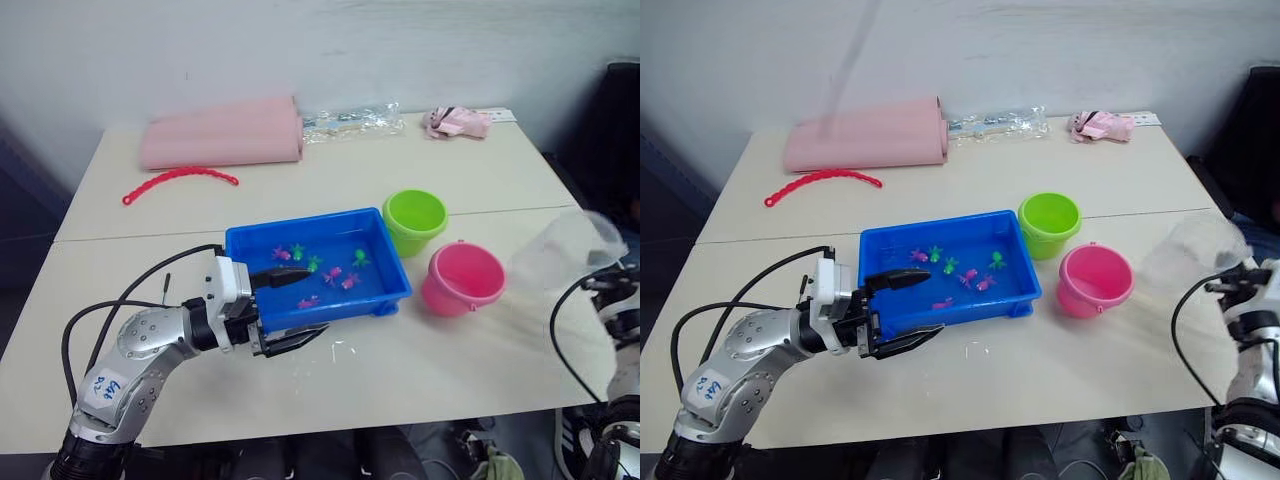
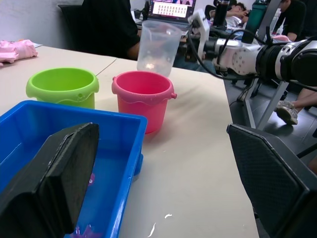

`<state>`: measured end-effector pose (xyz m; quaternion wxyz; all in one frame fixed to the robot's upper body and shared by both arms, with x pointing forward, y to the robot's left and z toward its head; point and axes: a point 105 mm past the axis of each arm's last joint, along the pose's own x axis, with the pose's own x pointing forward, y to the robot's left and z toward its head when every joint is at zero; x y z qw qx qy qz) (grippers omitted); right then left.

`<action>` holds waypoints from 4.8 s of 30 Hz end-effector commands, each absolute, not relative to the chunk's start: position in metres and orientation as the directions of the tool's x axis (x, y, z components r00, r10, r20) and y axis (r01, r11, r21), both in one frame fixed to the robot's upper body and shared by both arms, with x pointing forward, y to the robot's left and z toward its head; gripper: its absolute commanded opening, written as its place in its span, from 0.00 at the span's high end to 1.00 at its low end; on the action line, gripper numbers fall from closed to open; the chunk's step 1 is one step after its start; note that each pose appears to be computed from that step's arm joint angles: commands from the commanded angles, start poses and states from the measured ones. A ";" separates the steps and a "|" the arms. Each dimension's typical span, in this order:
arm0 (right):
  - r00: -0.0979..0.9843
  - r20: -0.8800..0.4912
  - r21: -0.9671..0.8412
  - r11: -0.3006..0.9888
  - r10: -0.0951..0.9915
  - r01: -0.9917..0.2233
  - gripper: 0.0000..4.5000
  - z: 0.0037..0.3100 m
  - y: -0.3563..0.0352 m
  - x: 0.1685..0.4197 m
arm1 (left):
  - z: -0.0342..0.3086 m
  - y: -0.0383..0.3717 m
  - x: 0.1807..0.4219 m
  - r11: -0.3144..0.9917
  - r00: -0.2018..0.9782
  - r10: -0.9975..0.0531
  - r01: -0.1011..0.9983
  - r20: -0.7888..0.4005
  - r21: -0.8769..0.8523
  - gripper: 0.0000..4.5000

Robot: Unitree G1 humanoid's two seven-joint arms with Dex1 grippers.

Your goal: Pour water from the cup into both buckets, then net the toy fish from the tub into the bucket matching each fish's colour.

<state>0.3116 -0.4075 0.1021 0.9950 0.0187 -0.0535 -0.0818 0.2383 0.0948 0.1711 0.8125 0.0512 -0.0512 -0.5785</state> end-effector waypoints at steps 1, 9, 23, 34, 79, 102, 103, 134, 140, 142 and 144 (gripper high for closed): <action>0.957 0.289 -0.160 0.983 -0.035 0.084 1.00 0.199 -0.401 0.309 | 0.179 0.105 0.243 0.352 0.346 -0.936 0.923 0.066 0.157 0.00; 0.942 0.327 -0.282 0.959 0.077 0.019 1.00 0.258 -0.368 0.308 | 0.178 0.128 0.246 0.395 0.390 -0.919 0.908 0.060 0.144 0.00; 0.951 0.272 -0.512 0.859 0.145 0.016 1.00 0.269 -0.354 0.313 | 0.179 0.136 0.250 0.398 0.396 -0.917 0.902 0.043 0.165 0.00; 0.964 0.216 -0.750 0.659 0.156 0.062 1.00 0.253 -0.367 0.300 | 0.184 0.115 0.257 0.352 0.344 -0.936 0.927 0.076 0.130 0.00; 0.912 0.297 -0.955 0.115 0.283 0.275 1.00 0.241 -0.324 0.309 | 0.200 0.073 0.270 0.213 0.195 -0.974 0.962 0.114 0.169 0.00; 0.923 0.341 -0.894 0.367 0.181 0.258 1.00 0.240 -0.340 0.312 | 0.198 0.081 0.274 0.239 0.222 -0.969 0.953 0.109 0.188 0.00; 0.921 0.353 -0.882 0.389 0.168 0.267 1.00 0.243 -0.344 0.311 | 0.197 0.083 0.274 0.243 0.226 -0.968 0.952 0.105 0.188 0.00; 0.974 0.206 -0.747 0.657 0.089 0.098 1.00 0.284 -0.316 0.413 | 0.222 0.140 0.305 0.392 0.388 -0.919 0.882 0.068 0.262 0.00; 0.965 0.203 -0.850 0.519 0.167 0.088 1.00 0.288 -0.292 0.423 | 0.233 0.146 0.313 0.426 0.422 -0.903 0.860 0.078 0.281 0.00; 0.960 0.202 -0.867 0.491 0.195 0.083 1.00 0.287 -0.284 0.424 | 0.232 0.145 0.313 0.423 0.419 -0.905 0.863 0.075 0.277 0.00; 0.956 0.209 -0.882 0.461 0.205 0.094 1.00 0.286 -0.280 0.426 | 0.231 0.143 0.312 0.422 0.418 -0.905 0.864 0.076 0.273 0.00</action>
